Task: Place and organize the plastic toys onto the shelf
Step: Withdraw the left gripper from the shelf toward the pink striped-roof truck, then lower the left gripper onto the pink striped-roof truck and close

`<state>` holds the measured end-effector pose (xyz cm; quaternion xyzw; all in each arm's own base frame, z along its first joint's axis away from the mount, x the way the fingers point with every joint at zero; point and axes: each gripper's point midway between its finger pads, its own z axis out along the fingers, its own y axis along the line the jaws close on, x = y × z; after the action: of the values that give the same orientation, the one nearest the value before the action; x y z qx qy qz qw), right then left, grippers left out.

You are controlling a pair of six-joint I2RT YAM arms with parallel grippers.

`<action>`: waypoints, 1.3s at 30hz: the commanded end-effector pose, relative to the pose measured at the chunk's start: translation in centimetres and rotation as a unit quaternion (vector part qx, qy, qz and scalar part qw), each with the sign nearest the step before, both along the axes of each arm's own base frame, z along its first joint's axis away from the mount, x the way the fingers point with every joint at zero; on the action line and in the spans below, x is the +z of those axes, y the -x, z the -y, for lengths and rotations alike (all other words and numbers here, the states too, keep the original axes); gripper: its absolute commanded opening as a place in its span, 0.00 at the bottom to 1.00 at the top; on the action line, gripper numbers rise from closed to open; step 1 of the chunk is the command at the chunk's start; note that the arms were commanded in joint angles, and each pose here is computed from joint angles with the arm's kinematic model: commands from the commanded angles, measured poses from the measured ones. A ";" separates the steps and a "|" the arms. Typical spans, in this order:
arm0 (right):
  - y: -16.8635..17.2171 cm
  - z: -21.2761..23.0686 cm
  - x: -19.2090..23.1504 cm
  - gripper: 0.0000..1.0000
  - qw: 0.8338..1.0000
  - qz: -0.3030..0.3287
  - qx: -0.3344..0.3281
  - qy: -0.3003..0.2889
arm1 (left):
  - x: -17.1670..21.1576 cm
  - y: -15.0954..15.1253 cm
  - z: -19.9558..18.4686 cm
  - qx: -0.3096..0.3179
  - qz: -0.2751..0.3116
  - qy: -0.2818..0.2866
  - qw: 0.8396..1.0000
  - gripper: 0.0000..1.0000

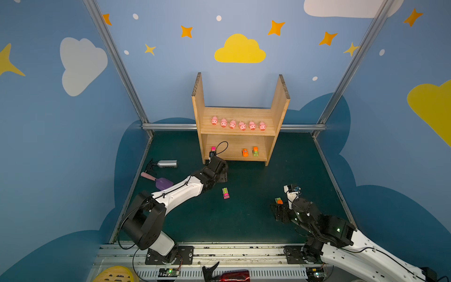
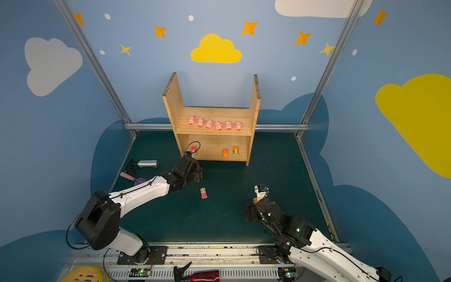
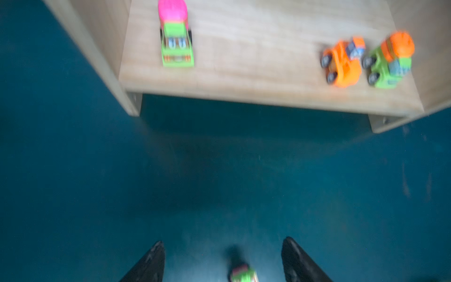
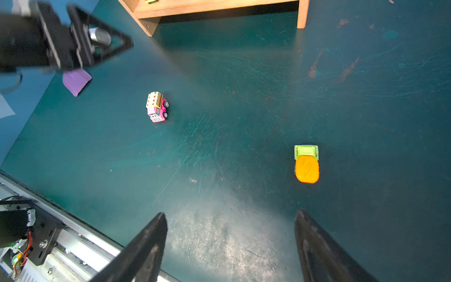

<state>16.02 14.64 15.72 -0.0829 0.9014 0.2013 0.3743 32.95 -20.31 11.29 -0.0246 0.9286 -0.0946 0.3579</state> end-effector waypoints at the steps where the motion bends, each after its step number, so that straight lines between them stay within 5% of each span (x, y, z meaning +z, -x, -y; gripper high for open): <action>1: 0.0 -0.1 -0.6 0.81 1.000 0.002 -0.007 -0.009 | 0.0 3.2 -1.2 0.045 0.006 0.016 0.999 0.77; 8: -0.1 -0.9 -1.2 0.81 1.000 0.002 -0.004 -0.020 | -0.5 9.4 -2.9 0.076 0.036 0.048 0.995 0.78; 15: 0.1 -1.5 -1.2 0.81 1.000 0.005 0.001 -0.024 | 0.5 11.4 -2.7 0.088 0.079 0.055 0.991 0.79; 28: 0.8 0.3 -0.8 0.81 0.999 0.014 -0.017 -0.025 | -1.2 10.0 2.3 0.068 0.069 0.018 0.995 0.79; 39: 0.6 0.0 -0.5 0.81 0.999 0.022 -0.012 -0.019 | -4.0 8.0 3.6 0.049 0.006 -0.038 0.998 0.79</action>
<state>15.32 14.52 15.27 -0.0639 0.8894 0.2201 0.3956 24.90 -24.00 7.73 -0.0715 0.9188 -0.0525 0.3845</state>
